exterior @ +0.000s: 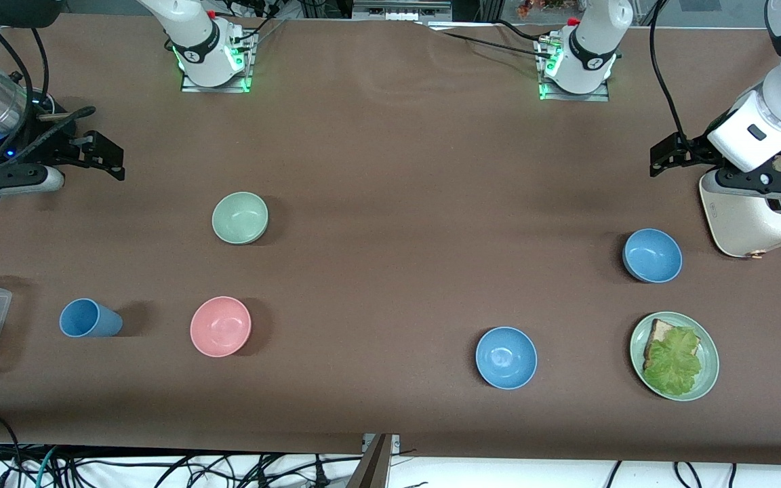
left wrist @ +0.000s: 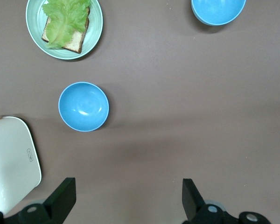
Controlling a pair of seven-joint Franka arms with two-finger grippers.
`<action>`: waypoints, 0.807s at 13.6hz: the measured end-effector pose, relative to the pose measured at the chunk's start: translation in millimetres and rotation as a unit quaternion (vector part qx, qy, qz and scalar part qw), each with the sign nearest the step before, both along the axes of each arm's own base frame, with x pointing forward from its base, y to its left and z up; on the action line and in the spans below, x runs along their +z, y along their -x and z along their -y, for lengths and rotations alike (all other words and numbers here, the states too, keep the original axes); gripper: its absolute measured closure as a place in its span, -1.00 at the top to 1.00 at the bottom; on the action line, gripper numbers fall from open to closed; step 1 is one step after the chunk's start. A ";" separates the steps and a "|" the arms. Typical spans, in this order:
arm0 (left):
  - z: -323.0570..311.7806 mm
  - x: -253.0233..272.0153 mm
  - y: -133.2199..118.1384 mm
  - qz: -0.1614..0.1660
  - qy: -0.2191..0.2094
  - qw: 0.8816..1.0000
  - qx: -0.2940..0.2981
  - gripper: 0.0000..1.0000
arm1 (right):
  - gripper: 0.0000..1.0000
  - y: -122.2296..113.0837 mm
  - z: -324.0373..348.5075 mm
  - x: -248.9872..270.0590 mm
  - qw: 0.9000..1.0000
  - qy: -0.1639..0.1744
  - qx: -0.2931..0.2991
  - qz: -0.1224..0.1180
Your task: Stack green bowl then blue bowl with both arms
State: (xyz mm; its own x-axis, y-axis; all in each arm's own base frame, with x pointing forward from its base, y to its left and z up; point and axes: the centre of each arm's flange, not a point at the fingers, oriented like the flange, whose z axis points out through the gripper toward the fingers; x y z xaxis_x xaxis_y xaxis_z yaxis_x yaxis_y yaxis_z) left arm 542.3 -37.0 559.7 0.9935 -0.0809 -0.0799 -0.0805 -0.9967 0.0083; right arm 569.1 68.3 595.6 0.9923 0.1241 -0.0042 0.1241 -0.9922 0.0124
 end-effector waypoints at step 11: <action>-0.2 0.0 0.0 0.000 0.000 1.000 0.000 1.00 | 0.98 0.2 1.2 -1.3 1.000 0.000 -0.002 -0.003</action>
State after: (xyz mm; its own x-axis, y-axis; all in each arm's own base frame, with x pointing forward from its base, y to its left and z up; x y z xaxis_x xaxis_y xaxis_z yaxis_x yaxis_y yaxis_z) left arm 542.3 -36.8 559.7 0.9935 -0.0806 -0.0799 -0.0802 -0.9967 0.0083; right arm 568.9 67.1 594.4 0.9926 0.1209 -0.0104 0.1210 -0.9926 0.0123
